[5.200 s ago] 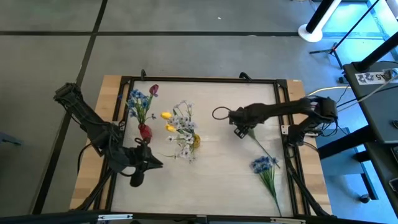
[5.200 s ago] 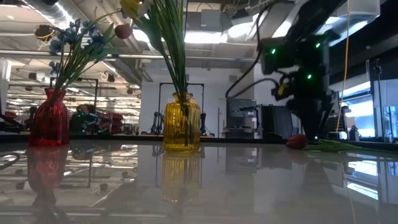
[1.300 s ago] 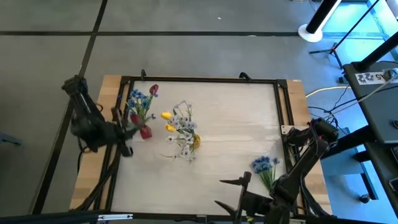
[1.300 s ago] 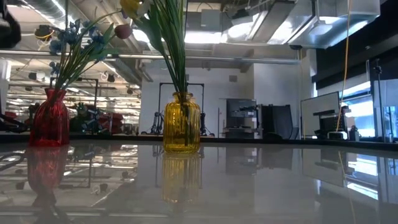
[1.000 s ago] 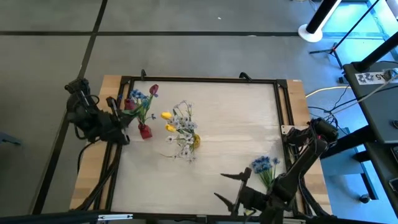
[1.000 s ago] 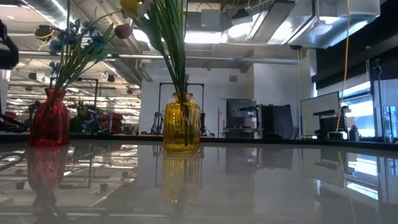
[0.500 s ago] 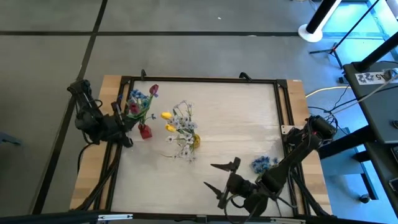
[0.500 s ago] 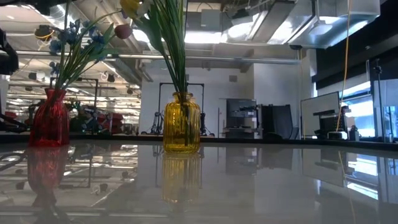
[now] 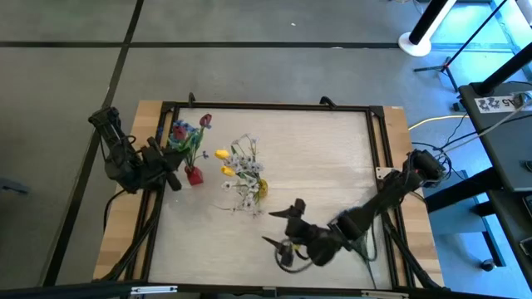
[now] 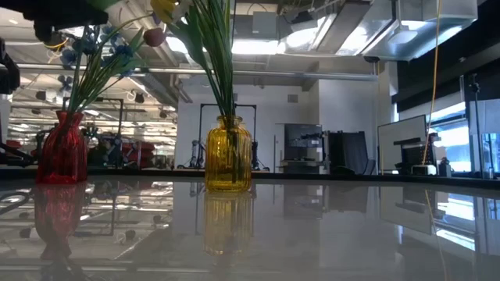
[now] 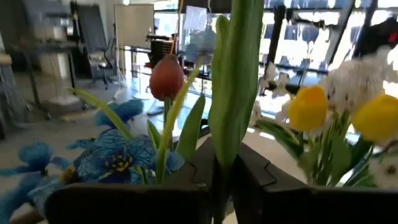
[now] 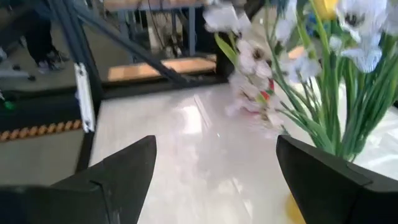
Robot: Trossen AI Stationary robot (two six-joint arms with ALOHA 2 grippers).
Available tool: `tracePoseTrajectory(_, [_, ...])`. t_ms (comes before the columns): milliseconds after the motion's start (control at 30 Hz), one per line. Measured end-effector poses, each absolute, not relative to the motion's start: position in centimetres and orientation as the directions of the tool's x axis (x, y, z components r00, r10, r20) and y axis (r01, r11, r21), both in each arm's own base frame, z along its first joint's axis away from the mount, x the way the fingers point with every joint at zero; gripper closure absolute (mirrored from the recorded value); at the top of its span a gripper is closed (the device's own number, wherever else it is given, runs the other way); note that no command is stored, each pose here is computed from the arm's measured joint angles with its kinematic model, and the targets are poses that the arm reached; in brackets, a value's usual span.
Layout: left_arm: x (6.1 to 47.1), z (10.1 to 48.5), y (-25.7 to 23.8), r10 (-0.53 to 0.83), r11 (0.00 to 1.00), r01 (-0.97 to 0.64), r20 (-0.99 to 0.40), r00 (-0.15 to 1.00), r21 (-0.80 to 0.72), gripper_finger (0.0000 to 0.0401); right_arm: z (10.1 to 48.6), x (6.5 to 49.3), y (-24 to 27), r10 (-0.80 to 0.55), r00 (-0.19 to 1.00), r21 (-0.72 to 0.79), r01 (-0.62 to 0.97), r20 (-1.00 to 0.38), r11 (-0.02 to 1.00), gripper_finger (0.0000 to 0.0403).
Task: Sort flowers into vase by color
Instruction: Put the dark red tulip into the red flower vase, then put the blue flowers into the red flower vase
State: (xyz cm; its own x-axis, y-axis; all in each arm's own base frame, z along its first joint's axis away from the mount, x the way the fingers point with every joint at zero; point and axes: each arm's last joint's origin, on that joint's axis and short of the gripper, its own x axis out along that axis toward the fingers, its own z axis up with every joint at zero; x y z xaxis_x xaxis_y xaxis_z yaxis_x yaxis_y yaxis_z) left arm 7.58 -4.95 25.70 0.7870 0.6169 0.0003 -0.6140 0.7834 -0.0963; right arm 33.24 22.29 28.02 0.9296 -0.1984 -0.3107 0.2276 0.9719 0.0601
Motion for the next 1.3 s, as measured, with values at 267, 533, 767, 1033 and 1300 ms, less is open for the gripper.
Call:
tracePoseTrajectory(267, [7.6,25.7,-5.0,0.610,0.765,-0.588,0.001,0.792,-0.262,0.0321,27.4,34.1,19.9,-0.239,0.888,0.001,0.260,-0.392,0.966,0.0072])
tracePoseTrajectory(533, [7.4,25.5,-5.4,0.575,0.760,-0.534,0.001,0.818,-0.371,0.0259,27.5,33.7,19.9,-0.225,0.881,0.028,0.260,-0.415,0.965,0.0072])
tracePoseTrajectory(767, [7.3,25.1,-5.4,0.573,0.783,-0.547,0.000,0.820,-0.294,0.0257,27.2,33.6,20.0,-0.169,0.871,0.103,0.242,-0.462,0.965,0.0072])
tracePoseTrajectory(1033, [7.5,24.8,-5.6,0.533,0.831,-0.523,0.001,0.846,-0.189,0.0302,27.2,33.6,20.0,-0.161,0.872,0.120,0.242,-0.463,0.963,0.0072])
tracePoseTrajectory(1300, [7.0,27.6,-6.9,0.092,0.996,-0.092,0.104,0.990,-0.005,0.0309,28.6,31.7,18.4,-0.237,0.751,0.028,0.322,-0.616,0.946,0.0072])
